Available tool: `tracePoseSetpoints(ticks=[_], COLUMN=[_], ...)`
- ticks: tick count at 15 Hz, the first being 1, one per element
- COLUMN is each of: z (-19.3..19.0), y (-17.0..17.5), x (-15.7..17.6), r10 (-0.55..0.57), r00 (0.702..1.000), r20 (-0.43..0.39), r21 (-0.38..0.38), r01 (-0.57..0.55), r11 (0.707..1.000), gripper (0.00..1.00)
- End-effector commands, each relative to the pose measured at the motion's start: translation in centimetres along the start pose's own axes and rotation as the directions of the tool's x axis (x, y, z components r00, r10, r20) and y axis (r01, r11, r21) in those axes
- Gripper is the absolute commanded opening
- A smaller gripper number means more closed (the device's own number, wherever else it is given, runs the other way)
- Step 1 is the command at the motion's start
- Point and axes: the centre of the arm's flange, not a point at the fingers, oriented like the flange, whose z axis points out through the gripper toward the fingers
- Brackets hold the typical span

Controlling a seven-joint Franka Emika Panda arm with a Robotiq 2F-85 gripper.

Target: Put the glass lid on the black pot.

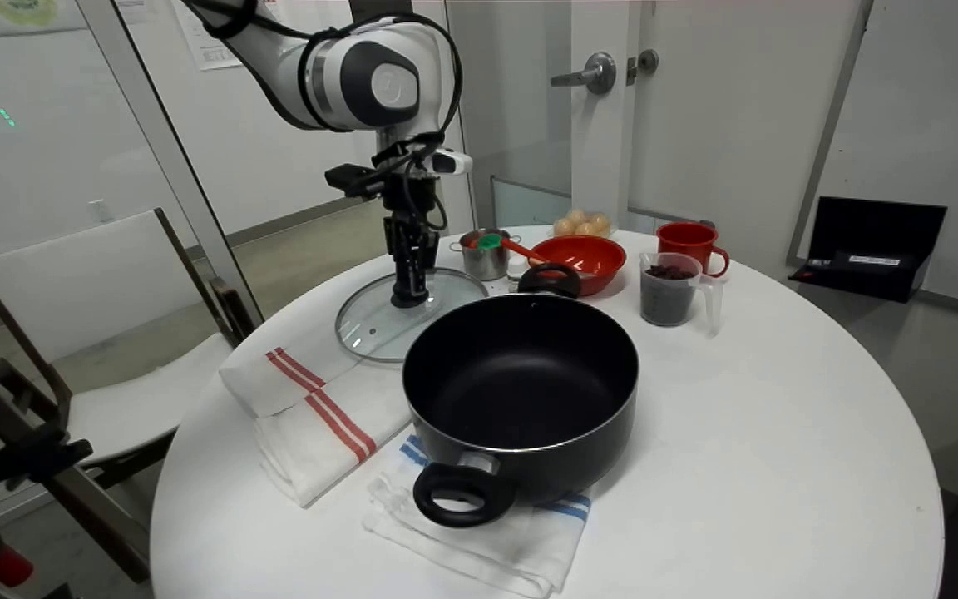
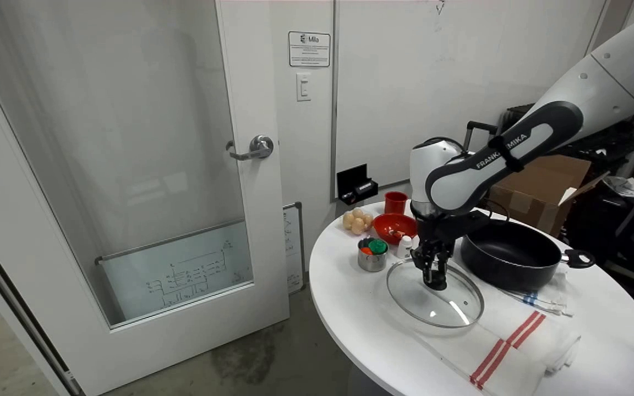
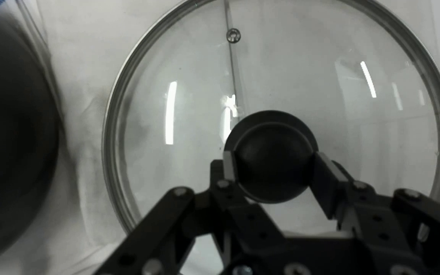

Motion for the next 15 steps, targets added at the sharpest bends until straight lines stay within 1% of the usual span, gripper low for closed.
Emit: tracePoseSetpoints(ticks=[1,6,8,12,15], z=[-5.1,-10.1,-11.9,-15.0,-16.5], y=[-0.3,-0.6,0.3,3.9,8.1], x=[-1.5,-2.8,-3.1,-3.2,-3.2], r10=[-0.003,-0.011,0.007,0.078,0.158], r00=[1.000,0.999,0.999,0.995,0.986], r20=[-0.011,-0.036,-0.042,-0.056,-0.060], r21=[0.026,0.014,0.009,-0.011,-0.024], r01=[0.003,0.011,-0.006,-0.079,-0.160], r11=[1.000,1.000,1.000,0.997,0.987], gripper=[0.24,0.24,0.24,0.24,0.24])
